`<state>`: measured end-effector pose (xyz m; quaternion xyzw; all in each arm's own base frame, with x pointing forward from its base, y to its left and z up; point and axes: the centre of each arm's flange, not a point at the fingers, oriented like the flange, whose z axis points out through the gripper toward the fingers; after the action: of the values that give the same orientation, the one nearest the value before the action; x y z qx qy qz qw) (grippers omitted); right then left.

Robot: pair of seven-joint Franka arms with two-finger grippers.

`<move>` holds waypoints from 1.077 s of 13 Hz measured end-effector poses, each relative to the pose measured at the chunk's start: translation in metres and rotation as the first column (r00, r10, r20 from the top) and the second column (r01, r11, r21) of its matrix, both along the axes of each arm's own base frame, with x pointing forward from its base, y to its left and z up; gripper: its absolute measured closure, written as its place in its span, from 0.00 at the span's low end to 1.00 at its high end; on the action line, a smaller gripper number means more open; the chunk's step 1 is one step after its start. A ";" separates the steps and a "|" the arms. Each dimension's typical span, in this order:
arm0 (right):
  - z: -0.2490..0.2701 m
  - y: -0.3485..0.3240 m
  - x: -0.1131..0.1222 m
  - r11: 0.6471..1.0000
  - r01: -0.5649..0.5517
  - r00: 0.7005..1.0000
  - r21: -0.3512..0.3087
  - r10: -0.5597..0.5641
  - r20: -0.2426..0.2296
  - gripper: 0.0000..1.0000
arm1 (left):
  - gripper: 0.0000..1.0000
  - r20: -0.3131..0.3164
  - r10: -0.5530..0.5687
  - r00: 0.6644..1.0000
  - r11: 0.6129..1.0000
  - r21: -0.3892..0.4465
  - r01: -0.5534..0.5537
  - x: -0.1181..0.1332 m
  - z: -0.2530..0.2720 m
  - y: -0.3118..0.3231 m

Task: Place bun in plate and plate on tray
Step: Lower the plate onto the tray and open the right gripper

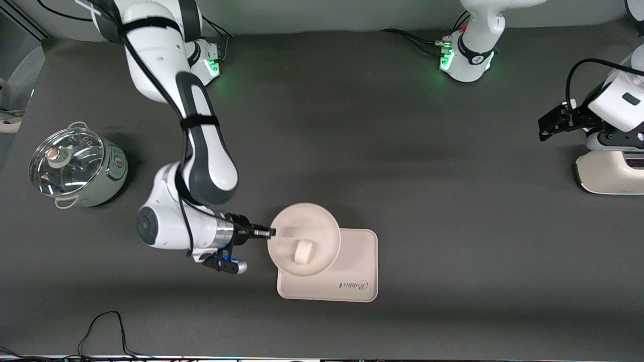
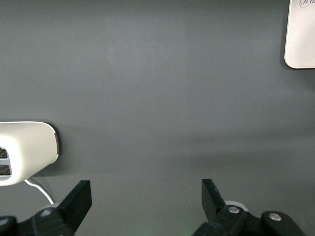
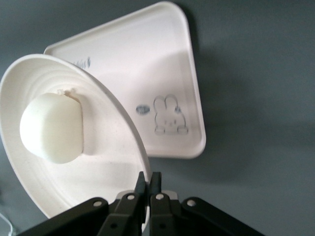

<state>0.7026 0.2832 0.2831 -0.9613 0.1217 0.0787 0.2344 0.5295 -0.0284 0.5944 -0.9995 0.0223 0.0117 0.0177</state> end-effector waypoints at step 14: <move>-0.116 0.047 -0.011 0.997 0.080 0.996 -0.004 -0.080 0.049 0.78 | 0.00 -0.034 0.009 0.999 1.000 0.026 -0.008 0.002 -0.001 0.007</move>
<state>0.6913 0.3307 0.1674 -0.9580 0.1546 0.0454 0.2373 0.5316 -0.0211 0.5933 -0.9989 0.0181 0.0293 0.0304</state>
